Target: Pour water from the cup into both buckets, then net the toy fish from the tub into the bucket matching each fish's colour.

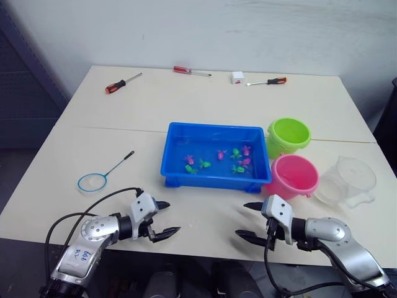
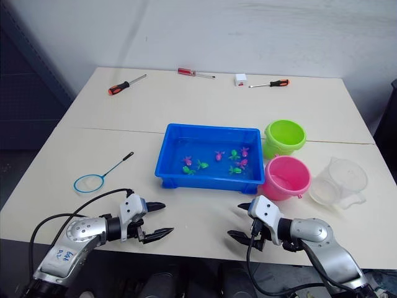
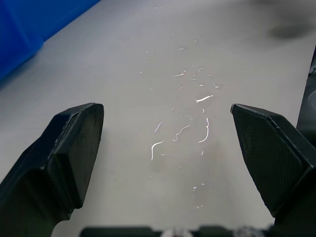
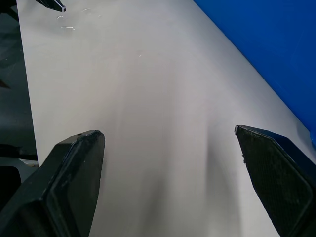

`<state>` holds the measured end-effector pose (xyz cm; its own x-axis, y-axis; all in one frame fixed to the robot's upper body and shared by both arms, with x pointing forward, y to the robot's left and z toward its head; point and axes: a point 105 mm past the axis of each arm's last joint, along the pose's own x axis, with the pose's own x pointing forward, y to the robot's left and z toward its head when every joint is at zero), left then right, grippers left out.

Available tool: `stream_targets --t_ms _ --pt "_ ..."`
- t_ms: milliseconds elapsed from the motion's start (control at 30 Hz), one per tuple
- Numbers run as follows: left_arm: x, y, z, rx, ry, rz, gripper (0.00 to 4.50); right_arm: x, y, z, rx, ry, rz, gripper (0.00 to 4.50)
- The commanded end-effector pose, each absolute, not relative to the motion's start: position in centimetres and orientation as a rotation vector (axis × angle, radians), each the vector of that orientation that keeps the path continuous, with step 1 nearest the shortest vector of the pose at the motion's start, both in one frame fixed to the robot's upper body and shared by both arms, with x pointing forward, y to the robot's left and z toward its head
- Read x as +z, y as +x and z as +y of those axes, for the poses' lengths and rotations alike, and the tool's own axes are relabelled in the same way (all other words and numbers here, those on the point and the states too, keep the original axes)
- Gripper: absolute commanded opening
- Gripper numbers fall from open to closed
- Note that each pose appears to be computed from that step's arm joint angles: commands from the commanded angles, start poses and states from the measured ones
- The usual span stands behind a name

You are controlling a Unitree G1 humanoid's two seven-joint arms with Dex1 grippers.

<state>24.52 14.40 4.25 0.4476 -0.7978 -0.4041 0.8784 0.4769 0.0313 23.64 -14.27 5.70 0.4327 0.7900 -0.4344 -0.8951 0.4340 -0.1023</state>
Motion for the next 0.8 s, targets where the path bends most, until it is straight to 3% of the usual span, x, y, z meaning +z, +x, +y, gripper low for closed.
stream_targets --t_ms 33,200,333,433,800 --pt "4.8 24.1 13.8 -1.103 0.255 0.347 4.46 6.2 23.4 -14.1 1.077 -0.352 0.313 4.5" --pt "5.6 23.4 12.2 -1.199 0.175 0.356 4.46 6.7 23.3 -14.5 0.999 -0.32 0.292 4.5" --pt "8.5 22.3 10.5 -1.345 0.024 0.327 4.46 7.8 22.6 -15.1 0.941 -0.239 0.281 4.5" --pt "12.3 21.9 9.5 -1.514 -0.051 0.272 4.46 9.8 21.5 -17.5 0.774 -0.125 0.246 4.5" --pt "21.9 24.4 8.4 -1.666 -0.066 0.024 4.46 12.2 17.8 -30.0 0.057 0.031 0.212 4.5"
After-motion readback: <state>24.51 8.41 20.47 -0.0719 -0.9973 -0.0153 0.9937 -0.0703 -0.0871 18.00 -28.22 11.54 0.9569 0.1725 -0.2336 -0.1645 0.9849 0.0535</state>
